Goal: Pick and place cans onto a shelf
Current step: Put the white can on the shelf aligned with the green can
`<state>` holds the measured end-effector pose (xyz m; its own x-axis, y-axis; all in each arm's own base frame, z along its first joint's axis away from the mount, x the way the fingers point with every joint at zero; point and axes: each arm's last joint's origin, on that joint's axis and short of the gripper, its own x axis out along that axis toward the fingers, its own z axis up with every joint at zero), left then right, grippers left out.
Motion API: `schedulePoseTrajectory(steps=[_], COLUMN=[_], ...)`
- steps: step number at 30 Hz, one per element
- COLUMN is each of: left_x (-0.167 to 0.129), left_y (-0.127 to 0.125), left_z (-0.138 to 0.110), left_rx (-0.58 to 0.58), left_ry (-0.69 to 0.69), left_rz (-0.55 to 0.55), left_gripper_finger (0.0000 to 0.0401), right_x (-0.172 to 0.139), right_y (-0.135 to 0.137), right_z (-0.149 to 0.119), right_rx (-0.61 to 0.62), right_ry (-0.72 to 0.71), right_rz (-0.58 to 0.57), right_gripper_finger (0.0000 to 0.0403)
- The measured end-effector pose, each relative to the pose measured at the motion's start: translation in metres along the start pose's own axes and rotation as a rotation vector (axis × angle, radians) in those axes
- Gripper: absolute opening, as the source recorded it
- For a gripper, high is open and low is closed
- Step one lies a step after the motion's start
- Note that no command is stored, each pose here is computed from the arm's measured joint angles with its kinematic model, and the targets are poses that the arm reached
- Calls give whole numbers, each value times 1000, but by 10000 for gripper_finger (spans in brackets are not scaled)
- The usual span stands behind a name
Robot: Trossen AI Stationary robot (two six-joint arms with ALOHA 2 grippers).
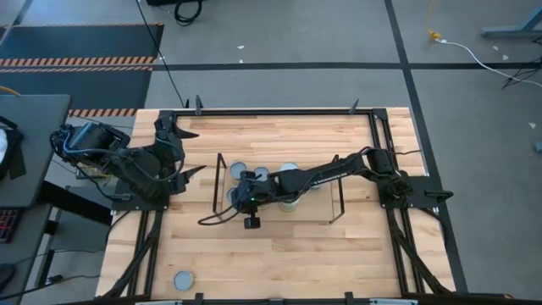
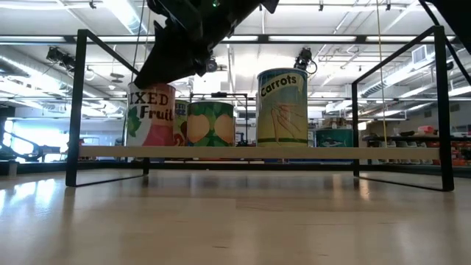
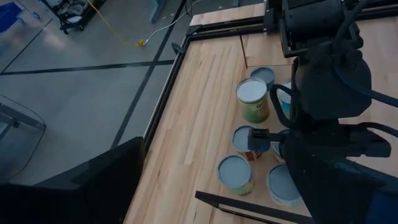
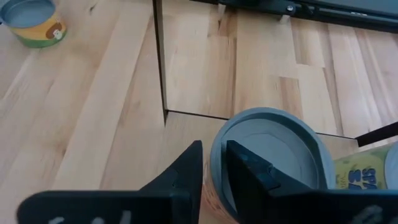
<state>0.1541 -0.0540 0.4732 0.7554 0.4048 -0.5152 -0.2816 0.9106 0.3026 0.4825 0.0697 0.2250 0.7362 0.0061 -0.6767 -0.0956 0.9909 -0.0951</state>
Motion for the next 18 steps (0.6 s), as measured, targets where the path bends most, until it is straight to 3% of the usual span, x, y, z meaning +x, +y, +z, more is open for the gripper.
schedulePoseTrajectory(steps=[18], left_x=[-1], left_y=[-3], left_z=[-3], left_rx=[-22], left_ry=[36], left_rz=[-75], left_gripper_finger=[387], right_x=[-2], right_y=[4], right_z=[-2], right_rx=[6], right_ry=[26], right_rz=[-3], right_gripper_finger=[90])
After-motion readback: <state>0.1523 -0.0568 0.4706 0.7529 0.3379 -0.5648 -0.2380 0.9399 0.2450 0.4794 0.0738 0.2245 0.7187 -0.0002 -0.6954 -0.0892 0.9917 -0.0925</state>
